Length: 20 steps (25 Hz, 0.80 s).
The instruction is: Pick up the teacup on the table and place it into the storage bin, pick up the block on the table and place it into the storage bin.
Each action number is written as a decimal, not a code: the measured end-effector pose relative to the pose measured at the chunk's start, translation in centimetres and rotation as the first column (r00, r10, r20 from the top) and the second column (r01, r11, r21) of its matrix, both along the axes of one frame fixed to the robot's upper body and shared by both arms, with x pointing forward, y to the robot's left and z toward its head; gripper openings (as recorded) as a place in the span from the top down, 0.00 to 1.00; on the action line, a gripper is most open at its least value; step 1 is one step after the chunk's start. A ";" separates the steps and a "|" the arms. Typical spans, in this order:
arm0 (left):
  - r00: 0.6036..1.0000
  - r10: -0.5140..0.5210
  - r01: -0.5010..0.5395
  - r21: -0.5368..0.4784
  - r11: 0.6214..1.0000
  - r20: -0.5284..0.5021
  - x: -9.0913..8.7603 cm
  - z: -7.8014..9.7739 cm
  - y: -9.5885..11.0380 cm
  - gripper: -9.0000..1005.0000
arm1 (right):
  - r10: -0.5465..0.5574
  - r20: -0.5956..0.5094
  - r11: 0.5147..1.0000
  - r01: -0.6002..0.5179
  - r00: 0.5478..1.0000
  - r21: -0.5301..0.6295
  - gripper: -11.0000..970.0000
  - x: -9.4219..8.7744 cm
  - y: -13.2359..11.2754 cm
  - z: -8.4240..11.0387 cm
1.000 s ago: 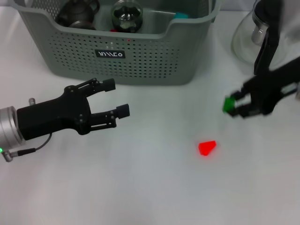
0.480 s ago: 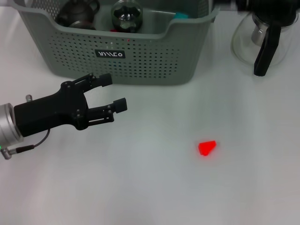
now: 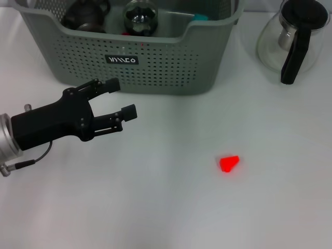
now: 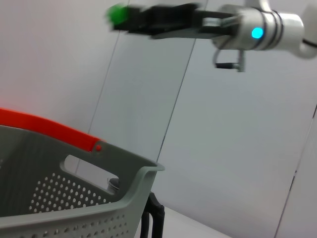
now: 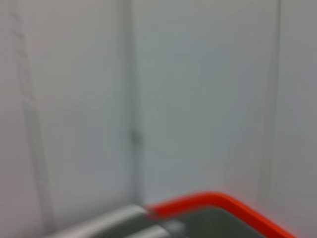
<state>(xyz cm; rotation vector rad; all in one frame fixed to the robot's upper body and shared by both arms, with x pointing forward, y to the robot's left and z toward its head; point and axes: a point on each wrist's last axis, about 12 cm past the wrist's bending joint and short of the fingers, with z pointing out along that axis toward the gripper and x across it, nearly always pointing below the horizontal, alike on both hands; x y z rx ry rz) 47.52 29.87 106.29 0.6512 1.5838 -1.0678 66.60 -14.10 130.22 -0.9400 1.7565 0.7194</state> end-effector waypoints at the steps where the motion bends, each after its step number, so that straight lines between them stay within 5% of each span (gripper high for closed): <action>1: 1.000 0.002 -0.002 -0.003 1.000 -0.004 0.0 0.0 0.0 0.12 | -0.035 0.004 0.998 0.035 0.999 -0.053 0.56 0.6 1.1 0.1; 6: 1.000 0.002 -0.002 -0.010 1.000 -0.012 0.0 0.1 0.0 0.12 | -0.076 0.071 0.930 0.096 0.995 -0.354 0.55 2.3 6.9 -1.1; 10: 1.000 0.008 -0.008 -0.012 1.000 -0.009 0.1 0.1 0.1 0.12 | -0.021 0.103 0.867 0.069 0.994 -0.493 0.55 2.5 10.1 -4.2; 14: 1.000 0.012 -0.012 -0.009 1.000 -0.011 0.1 0.1 0.1 0.12 | -0.029 0.116 0.848 0.086 0.993 -0.523 0.55 2.8 10.9 -6.2; 20: 1.000 0.014 -0.014 -0.011 1.000 -0.014 0.1 0.0 0.1 0.12 | -0.062 0.129 0.865 0.118 0.990 -0.488 0.55 3.1 11.0 -6.1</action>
